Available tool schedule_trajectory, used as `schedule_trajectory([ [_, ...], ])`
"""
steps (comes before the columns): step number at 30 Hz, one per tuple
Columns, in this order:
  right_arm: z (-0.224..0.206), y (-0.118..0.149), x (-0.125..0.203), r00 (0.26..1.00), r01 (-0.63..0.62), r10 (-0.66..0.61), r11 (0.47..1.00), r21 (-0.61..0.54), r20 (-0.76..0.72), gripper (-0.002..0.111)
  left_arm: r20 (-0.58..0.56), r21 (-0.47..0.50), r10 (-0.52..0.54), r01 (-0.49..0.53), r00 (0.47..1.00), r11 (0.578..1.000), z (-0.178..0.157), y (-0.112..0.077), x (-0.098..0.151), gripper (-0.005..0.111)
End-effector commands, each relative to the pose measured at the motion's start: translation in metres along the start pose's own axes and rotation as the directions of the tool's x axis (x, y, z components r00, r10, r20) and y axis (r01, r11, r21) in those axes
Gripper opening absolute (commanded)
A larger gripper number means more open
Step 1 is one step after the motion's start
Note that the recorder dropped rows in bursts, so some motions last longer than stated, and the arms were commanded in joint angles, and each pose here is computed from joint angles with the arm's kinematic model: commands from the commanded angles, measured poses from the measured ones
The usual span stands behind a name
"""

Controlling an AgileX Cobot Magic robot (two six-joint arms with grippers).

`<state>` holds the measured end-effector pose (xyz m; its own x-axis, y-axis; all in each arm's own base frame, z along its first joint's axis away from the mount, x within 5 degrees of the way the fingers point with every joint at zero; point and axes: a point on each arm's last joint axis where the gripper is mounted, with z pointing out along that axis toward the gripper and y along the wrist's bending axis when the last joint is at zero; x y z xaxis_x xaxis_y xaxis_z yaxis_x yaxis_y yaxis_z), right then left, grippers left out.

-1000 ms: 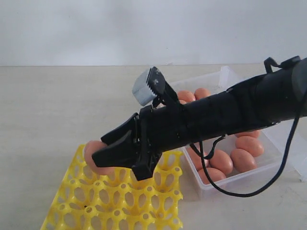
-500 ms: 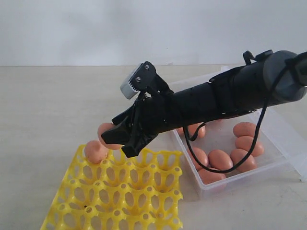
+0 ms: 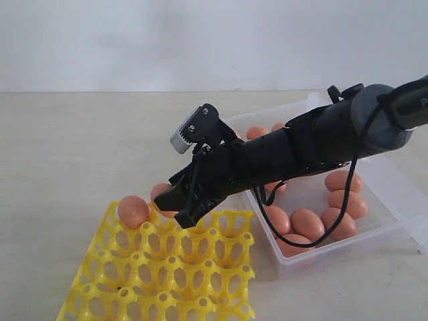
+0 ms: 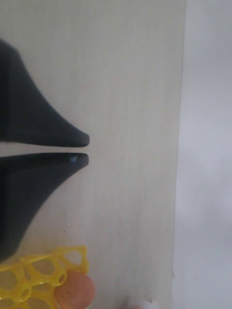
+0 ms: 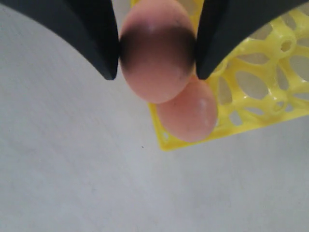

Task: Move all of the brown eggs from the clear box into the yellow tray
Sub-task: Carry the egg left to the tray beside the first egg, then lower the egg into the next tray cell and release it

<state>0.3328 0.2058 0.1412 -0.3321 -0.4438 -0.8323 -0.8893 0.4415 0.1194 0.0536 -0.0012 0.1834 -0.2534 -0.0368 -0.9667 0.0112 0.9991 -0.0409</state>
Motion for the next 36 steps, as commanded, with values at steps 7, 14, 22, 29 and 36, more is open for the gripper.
schedule_trajectory([
  [7,-0.001,0.005,-0.006,0.999,0.007,-0.005,0.999,-0.05,0.045,0.009,0.006,0.001,0.004,-0.004,1.0,1.0,0.0,0.0,0.001,0.004],
  [14,0.004,0.006,-0.001,0.999,-0.008,0.011,0.997,-0.082,0.043,0.009,0.006,0.001,0.004,-0.004,1.0,1.0,0.0,0.0,0.001,0.004],
  [22,0.008,0.007,0.005,0.999,-0.025,0.031,0.993,-0.117,0.044,0.009,0.006,0.001,0.004,-0.004,1.0,1.0,0.0,0.0,0.001,0.004],
  [29,0.008,0.008,0.009,1.0,0.014,-0.014,0.993,-0.121,0.001,0.01,0.006,0.001,0.004,-0.004,1.0,1.0,0.0,0.0,0.001,0.004],
  [36,0.008,0.008,0.01,1.0,0.006,-0.007,0.992,-0.129,-0.011,0.01,0.006,0.001,0.004,-0.004,1.0,1.0,0.0,0.0,0.001,0.004],
])
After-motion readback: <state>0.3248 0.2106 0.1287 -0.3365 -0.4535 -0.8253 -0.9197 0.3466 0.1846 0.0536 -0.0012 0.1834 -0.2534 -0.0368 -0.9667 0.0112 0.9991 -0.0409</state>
